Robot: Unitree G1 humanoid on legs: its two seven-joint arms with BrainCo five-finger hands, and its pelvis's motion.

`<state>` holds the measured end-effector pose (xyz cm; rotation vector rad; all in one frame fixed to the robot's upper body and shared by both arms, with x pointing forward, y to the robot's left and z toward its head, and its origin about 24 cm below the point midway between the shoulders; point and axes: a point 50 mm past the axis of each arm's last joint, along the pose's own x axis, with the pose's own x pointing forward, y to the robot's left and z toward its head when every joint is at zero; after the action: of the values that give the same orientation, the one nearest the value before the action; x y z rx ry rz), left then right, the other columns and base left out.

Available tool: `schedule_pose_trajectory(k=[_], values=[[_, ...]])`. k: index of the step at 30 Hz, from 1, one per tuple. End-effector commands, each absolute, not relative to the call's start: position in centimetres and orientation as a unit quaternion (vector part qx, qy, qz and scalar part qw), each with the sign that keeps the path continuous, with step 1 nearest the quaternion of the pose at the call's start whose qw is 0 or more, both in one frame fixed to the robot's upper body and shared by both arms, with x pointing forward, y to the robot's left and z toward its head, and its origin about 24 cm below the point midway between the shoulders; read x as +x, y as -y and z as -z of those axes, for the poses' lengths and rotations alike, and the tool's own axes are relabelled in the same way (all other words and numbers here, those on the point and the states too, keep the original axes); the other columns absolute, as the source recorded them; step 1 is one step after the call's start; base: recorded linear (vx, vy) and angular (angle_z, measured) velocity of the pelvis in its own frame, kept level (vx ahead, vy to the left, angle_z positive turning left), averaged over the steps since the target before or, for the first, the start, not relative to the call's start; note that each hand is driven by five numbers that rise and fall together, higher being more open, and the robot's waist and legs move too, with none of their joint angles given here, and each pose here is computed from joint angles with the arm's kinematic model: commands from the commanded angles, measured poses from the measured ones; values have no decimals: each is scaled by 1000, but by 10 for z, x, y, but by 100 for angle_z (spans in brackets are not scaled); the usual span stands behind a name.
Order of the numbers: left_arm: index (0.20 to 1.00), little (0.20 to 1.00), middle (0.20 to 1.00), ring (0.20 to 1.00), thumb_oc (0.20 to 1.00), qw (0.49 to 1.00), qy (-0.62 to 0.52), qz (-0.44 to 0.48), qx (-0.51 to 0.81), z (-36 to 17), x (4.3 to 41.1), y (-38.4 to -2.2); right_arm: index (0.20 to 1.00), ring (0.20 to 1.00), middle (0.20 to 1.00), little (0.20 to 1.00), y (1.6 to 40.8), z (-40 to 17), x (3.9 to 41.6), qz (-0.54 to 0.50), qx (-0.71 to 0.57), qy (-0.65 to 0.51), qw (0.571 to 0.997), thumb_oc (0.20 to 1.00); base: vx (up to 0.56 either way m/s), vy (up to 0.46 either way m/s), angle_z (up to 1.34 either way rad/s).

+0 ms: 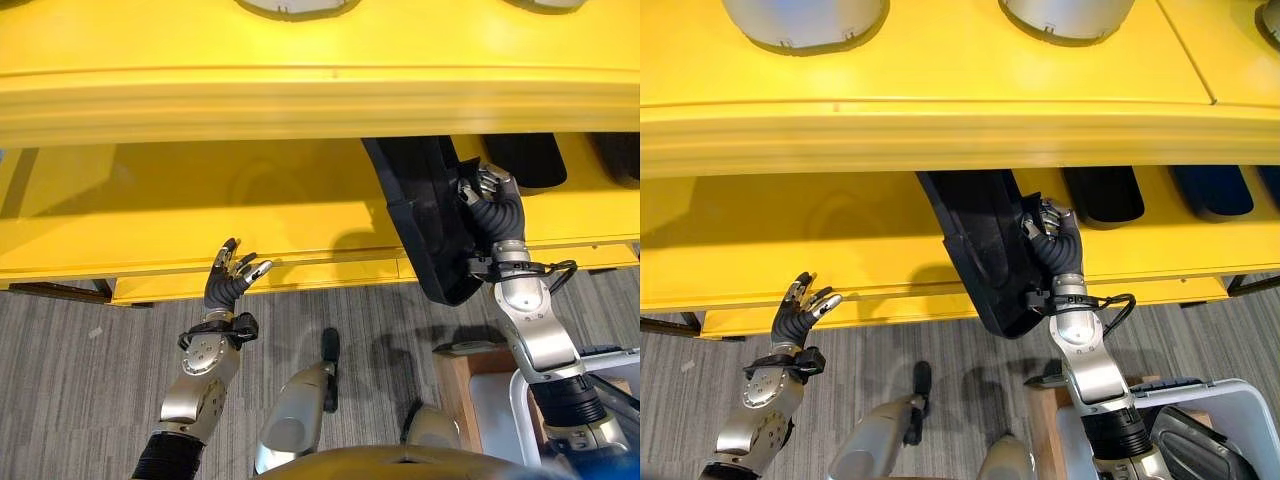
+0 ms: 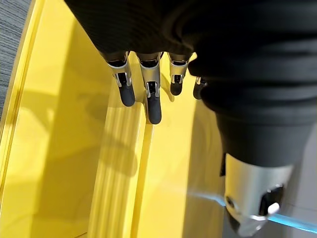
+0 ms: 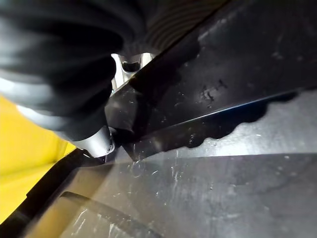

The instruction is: Move parts from the plastic box to the shelf.

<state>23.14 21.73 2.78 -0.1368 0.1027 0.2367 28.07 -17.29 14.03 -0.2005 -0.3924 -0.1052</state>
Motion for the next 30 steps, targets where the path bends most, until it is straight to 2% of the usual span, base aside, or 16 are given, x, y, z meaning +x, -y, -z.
schedule_pose_trajectory(k=[1,18,27,30], values=[[1000,1000,1000,1000,1000,989,57,-122,-65,-70,238,-224,200,200,200,200,167,-178,288,46,-92,283,954,200,171,-179,21],[1000,1000,1000,1000,1000,992,20,-84,-87,-55,231,-211,200,200,200,200,167,-160,291,18,-93,235,967,200,45,-131,17],[1000,1000,1000,1000,1000,994,17,-63,-88,-55,231,-208,200,200,200,200,149,-181,316,-7,-98,253,963,200,-6,-73,12],[1000,1000,1000,1000,1000,995,27,-43,-90,-61,236,-205,200,200,200,200,136,-205,341,-22,-107,256,961,200,-132,-58,8]])
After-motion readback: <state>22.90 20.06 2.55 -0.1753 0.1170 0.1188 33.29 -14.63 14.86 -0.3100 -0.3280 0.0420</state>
